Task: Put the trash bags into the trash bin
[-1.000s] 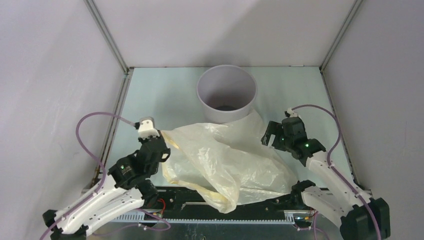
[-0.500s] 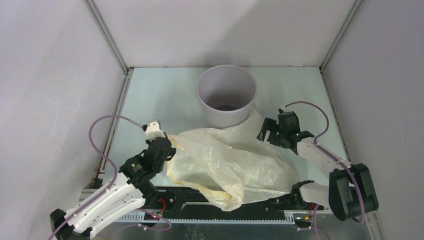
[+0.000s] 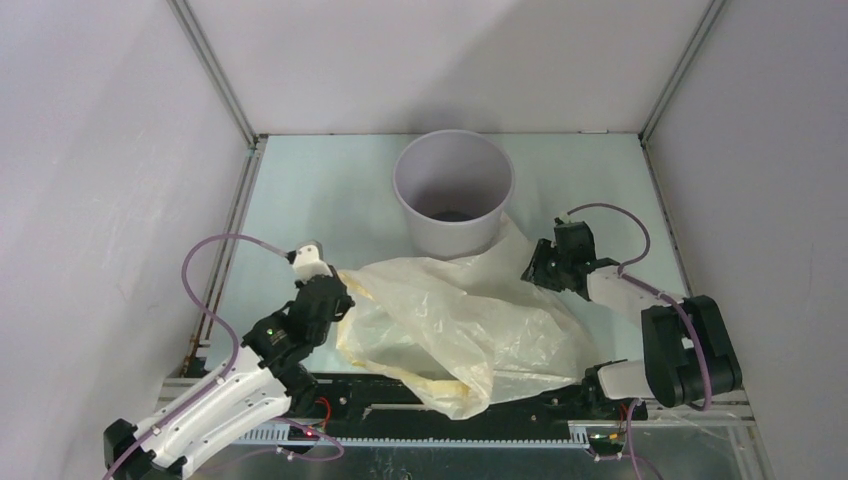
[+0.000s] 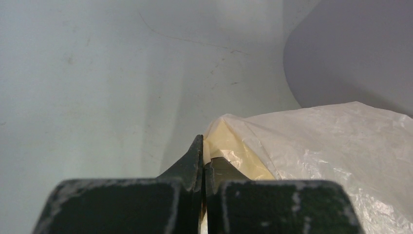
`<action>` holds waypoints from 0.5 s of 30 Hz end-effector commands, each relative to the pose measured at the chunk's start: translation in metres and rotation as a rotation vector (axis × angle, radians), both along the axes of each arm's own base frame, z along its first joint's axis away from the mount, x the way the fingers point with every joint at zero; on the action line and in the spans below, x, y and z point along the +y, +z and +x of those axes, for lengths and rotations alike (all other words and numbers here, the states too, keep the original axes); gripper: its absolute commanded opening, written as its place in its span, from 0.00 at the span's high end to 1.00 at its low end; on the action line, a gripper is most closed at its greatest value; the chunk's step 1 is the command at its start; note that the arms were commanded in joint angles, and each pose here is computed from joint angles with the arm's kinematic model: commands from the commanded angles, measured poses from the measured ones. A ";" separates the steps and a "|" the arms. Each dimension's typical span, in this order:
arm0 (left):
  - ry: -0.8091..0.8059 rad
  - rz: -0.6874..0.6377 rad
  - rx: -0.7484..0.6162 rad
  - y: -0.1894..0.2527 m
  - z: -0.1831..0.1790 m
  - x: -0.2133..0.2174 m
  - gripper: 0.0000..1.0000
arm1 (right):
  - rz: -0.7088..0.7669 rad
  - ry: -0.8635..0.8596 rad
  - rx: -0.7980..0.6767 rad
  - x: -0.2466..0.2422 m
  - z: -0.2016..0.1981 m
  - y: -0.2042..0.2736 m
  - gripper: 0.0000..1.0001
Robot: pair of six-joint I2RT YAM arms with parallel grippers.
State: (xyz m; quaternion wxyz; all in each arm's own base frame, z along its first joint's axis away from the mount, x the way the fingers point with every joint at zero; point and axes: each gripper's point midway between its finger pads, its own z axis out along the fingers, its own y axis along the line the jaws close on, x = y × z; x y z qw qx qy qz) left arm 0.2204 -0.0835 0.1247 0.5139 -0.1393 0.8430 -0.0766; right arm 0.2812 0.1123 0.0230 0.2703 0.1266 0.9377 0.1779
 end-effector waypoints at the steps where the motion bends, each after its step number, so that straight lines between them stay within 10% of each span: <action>1: -0.054 -0.131 -0.063 0.015 0.006 -0.021 1.00 | 0.024 -0.016 -0.049 0.002 0.010 0.010 0.79; 4: -0.120 -0.180 -0.105 0.029 0.004 -0.032 1.00 | 0.034 -0.017 -0.109 0.002 0.009 0.033 1.00; 15: -0.345 -0.315 -0.222 0.104 -0.021 -0.057 1.00 | 0.086 -0.003 -0.428 -0.008 -0.020 0.160 1.00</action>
